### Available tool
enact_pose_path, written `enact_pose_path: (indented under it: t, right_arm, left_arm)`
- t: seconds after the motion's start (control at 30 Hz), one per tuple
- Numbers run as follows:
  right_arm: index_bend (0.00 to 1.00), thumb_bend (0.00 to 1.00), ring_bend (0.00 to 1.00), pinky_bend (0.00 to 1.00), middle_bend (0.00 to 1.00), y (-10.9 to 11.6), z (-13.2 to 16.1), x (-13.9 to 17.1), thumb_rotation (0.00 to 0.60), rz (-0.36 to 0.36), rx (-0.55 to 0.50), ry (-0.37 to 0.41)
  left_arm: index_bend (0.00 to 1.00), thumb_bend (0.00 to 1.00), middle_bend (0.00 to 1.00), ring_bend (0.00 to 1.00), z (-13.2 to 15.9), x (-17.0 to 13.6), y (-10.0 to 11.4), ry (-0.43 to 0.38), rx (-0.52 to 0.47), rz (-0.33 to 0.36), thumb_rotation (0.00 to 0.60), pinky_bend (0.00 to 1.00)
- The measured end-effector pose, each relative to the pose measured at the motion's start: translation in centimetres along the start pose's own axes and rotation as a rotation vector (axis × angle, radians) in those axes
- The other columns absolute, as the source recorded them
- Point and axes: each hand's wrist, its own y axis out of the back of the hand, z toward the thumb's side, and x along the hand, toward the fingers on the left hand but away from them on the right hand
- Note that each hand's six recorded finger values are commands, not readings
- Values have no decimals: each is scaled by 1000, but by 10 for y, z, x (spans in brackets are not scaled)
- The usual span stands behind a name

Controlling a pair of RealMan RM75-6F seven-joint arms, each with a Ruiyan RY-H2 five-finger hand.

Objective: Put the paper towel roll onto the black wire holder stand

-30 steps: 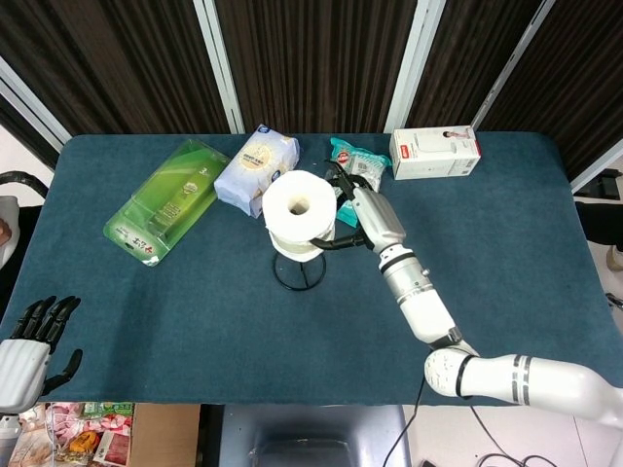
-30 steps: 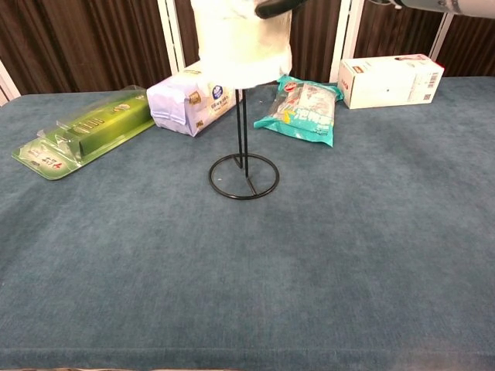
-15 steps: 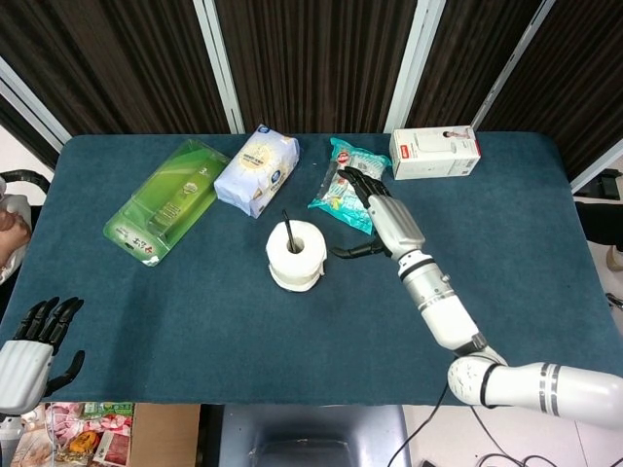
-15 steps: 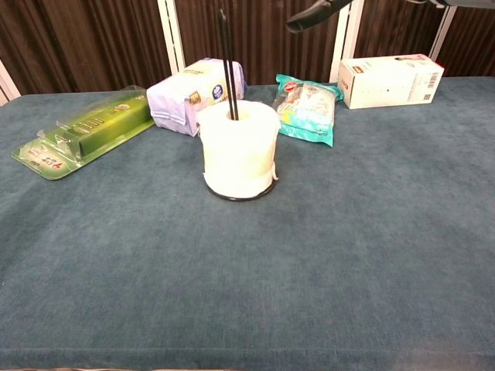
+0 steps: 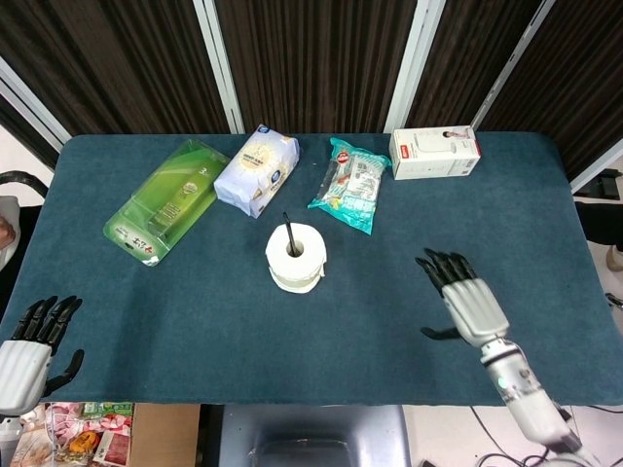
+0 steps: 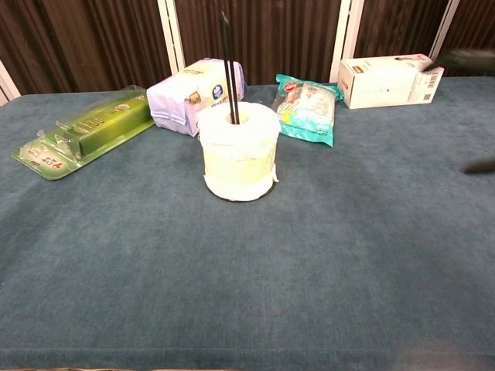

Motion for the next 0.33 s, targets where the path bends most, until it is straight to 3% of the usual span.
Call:
enact_pose_path:
  t: [0.13,0.33]
  right_arm:
    - [0,206,0,0,0,-24,-43,57,600,-51,34,-116]
    - [0,206,0,0,0,-26,-40,82,600,-126,66,-67]
  left_arm:
    - [0,449,75,50,1,0,0,-10,14,5,600,104]
    - [0,448,75,43,3,-3,-2,-16,22,-3,600,102]
